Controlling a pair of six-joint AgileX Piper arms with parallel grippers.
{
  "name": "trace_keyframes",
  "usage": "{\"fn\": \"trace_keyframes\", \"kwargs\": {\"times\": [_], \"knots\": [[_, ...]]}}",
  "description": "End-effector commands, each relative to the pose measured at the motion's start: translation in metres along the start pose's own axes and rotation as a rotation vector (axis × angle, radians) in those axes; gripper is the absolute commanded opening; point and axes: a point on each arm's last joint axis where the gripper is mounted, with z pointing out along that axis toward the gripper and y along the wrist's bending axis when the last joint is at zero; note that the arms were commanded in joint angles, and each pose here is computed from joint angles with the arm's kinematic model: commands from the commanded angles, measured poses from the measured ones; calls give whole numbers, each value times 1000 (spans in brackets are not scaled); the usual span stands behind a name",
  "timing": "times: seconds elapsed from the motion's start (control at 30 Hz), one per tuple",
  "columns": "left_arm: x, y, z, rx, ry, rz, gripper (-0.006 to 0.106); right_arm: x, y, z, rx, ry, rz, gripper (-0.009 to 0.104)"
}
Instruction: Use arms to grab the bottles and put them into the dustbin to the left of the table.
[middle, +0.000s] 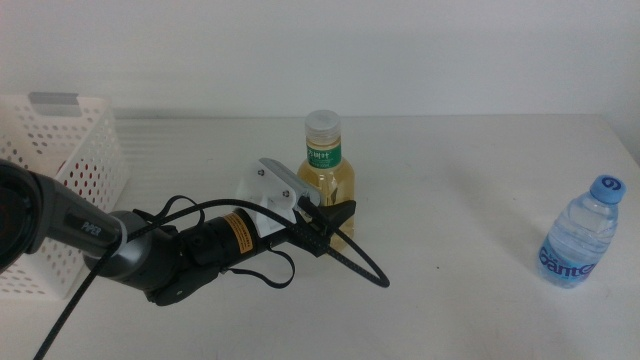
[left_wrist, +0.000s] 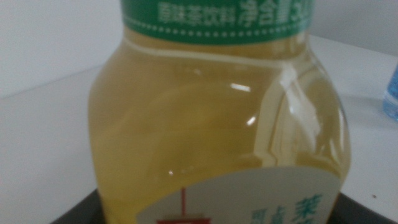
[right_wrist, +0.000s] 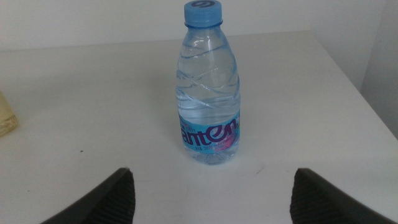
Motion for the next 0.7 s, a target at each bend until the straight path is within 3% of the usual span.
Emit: {"fn": "trace_keyframes", "kwargs": {"times": [0.0, 0.1, 0.23, 0.4, 0.5, 0.67], "knots": [[-32, 3, 0, -29, -147, -3, 58, -10, 0, -3, 5, -110, -9, 65], [-32, 4, 0, -39, -151, -47, 48, -10, 0, -3, 5, -110, -9, 65], [-31, 2, 0, -23, -131, -89, 23, -10, 0, -3, 5, -110, -9, 65], [-37, -4, -4, 14, -38, -36, 0, -10, 0, -3, 5, -110, -9, 65], [-64, -10, -14, 3, 23, 40, -5, -10, 0, -3, 5, -110, -9, 65], [-103, -13, -35, -95, 87, 115, -5, -10, 0, -3, 5, -110, -9, 65]]}}
